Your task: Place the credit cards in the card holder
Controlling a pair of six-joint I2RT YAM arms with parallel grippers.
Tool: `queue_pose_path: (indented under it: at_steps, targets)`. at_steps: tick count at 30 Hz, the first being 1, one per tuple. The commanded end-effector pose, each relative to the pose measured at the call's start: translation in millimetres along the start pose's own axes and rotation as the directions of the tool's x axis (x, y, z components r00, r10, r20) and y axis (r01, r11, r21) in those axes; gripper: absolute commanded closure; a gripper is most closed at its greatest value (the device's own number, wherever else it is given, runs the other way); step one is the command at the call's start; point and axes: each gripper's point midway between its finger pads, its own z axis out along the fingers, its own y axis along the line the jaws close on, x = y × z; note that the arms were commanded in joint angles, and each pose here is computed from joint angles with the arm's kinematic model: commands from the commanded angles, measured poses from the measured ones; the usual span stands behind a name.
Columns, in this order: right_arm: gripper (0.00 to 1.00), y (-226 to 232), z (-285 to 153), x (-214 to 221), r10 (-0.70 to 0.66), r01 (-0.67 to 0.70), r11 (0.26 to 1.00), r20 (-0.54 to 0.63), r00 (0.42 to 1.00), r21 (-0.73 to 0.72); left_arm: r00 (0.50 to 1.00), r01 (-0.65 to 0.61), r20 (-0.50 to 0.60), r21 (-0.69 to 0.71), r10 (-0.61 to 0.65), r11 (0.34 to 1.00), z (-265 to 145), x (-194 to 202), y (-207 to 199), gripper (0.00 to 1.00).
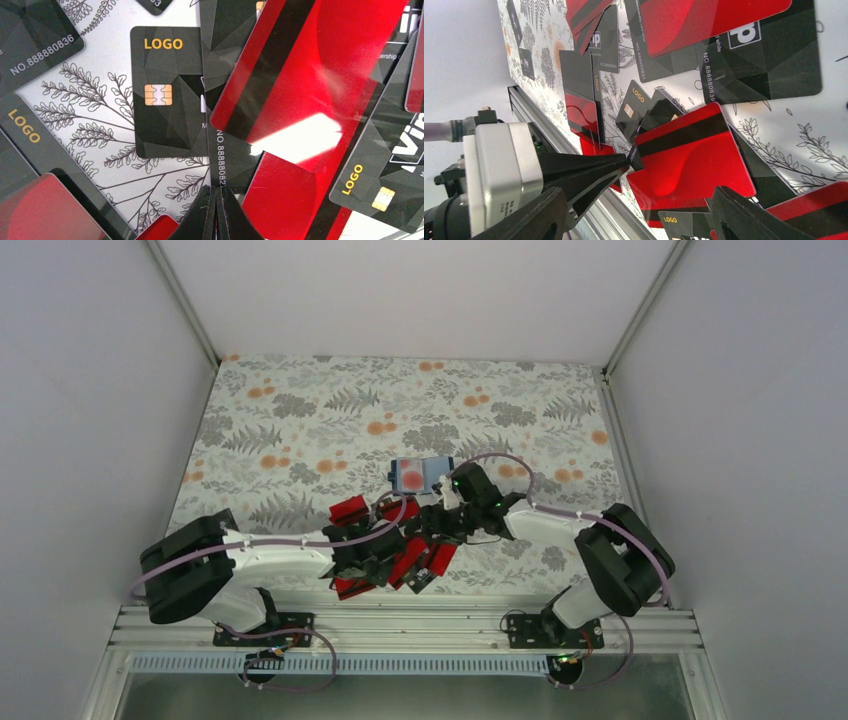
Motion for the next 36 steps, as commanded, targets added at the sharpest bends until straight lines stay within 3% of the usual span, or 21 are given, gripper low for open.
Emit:
queue_pose_path:
  at_steps: [1,7,15,36]
  targets:
    - [0.26,9.0,9.9,1.1,-0.049,0.049,0.999,-0.02,0.999,-0.023,0.999,0.0,-0.033,-0.035,-0.001,0.999,11.3,14.2,10.4,0.98]
    - [0.27,-1.7,13.0,-1.6,-0.045,0.045,0.998,0.001,0.999,0.052,0.999,-0.005,-0.032,-0.058,0.004,0.998,7.0,13.7,14.2,0.98]
    - [0.26,3.1,-2.9,-6.9,-0.069,0.064,0.994,0.056,0.996,0.093,0.996,0.0,0.087,-0.033,0.003,0.999,-27.5,-24.8,1.6,0.97]
    - [0.25,-14.3,-7.1,6.4,-0.026,0.018,0.993,0.067,0.997,0.12,0.996,0.011,0.086,-0.061,-0.006,0.998,-5.2,-48.4,-6.7,0.98]
